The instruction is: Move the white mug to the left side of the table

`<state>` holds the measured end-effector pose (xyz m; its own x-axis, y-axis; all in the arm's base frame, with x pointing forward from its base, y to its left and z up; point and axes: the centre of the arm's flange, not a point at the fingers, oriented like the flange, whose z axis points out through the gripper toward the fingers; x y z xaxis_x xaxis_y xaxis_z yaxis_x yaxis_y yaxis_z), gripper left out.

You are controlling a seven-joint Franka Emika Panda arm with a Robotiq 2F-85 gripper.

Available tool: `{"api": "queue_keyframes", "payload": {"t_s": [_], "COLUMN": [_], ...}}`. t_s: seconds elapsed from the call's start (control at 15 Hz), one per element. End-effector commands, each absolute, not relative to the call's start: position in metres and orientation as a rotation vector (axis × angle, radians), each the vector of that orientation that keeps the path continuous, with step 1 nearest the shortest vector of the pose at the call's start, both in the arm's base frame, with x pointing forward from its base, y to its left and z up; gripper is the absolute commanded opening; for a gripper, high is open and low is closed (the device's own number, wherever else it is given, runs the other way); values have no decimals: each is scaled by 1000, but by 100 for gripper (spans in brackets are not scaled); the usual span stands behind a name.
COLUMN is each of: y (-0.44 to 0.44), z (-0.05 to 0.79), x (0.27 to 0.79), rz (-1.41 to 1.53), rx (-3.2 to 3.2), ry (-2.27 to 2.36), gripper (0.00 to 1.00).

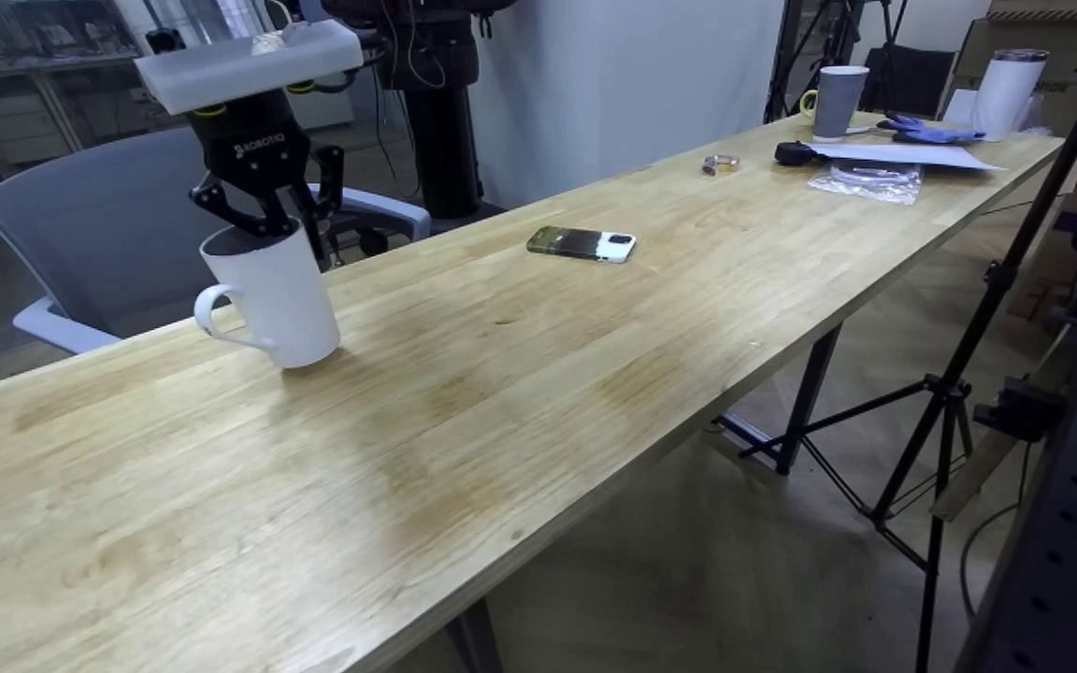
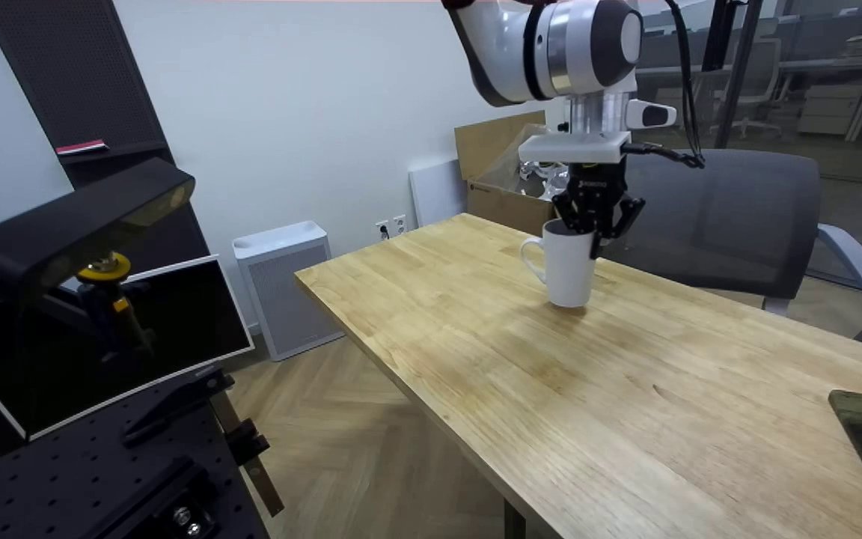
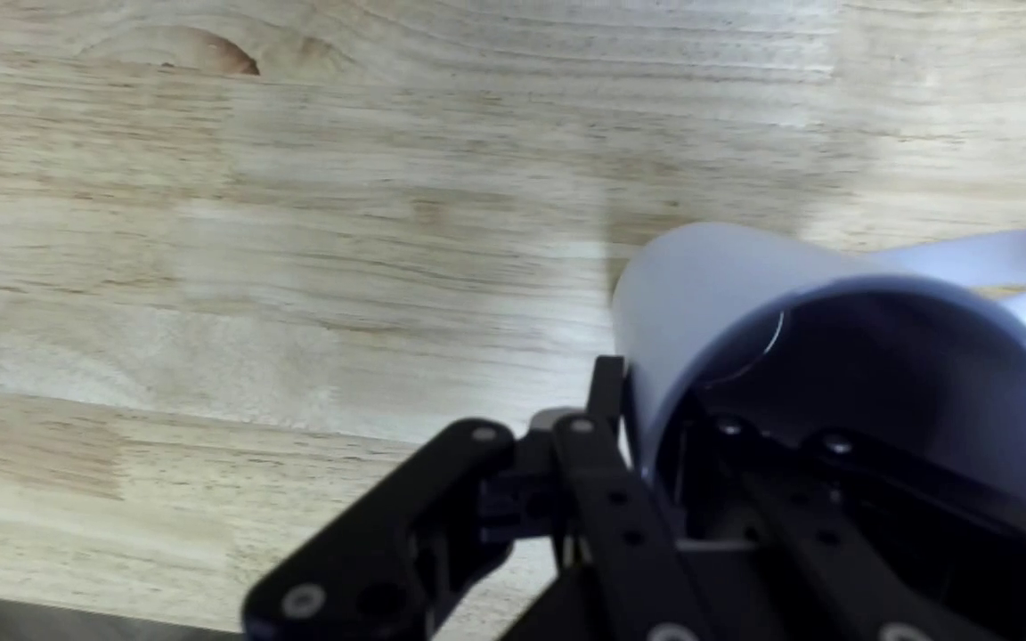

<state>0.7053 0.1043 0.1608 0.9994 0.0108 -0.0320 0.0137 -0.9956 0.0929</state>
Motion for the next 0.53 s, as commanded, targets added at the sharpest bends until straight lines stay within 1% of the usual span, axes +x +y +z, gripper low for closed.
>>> {"api": "queue_keyframes", "payload": {"t_s": [0.0, 0.47], "y": [113, 138], "z": [167, 164], "x": [709, 703], "rz": [-41, -49], "rx": [3058, 3072], "ry": [32, 92], "gripper": [3, 3]}}
